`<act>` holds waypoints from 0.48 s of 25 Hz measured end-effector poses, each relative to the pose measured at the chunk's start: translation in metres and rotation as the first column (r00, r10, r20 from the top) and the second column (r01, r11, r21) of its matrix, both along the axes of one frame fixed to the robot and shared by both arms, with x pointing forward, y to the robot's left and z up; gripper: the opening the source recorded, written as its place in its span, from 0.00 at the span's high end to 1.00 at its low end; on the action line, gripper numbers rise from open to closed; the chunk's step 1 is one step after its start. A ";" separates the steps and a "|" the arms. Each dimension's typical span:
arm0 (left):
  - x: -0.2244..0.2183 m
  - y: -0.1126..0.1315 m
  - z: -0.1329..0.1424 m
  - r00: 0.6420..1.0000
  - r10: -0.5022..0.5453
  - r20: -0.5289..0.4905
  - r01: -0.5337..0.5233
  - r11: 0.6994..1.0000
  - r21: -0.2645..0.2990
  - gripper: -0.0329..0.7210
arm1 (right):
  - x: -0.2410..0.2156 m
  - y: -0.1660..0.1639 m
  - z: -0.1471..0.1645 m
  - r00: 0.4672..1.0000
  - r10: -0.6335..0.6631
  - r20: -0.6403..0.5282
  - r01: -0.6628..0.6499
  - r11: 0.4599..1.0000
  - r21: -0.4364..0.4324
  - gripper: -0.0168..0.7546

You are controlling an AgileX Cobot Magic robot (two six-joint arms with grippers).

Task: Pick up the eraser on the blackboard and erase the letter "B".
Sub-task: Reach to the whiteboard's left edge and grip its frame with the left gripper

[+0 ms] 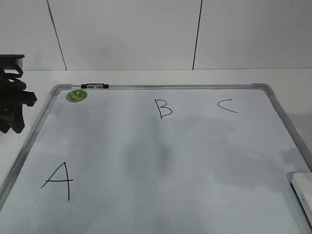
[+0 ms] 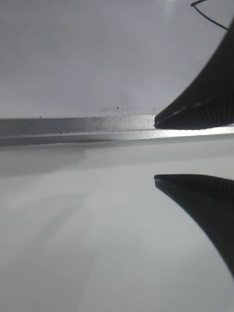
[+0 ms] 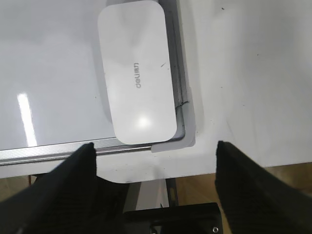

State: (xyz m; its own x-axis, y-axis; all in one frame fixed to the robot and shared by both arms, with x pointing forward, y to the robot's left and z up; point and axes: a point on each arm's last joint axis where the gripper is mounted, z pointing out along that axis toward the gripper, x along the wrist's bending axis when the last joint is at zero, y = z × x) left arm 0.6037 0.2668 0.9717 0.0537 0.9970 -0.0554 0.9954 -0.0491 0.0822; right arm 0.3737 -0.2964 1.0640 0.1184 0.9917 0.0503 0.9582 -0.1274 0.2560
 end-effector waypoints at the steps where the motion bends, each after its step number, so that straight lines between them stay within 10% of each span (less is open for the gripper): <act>1: 0.001 0.000 -0.003 1.000 0.002 -0.005 -0.003 1.000 -0.004 0.64 | 0.000 0.000 0.000 1.000 0.000 0.000 0.000 1.000 0.000 0.22; 12: 0.010 -0.005 -0.035 0.999 -0.011 -0.044 0.009 0.999 -0.046 0.64 | 0.000 -0.001 0.000 1.000 0.000 0.000 0.000 1.000 -0.007 0.22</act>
State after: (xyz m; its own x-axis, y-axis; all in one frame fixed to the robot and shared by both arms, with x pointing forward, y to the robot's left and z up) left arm 0.6136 0.2614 0.9365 0.0597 0.9928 -0.1037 0.9976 -0.0558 0.0403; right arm 0.3737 -0.2970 1.0639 0.1180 0.9921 0.0437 0.9583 -0.1253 0.2568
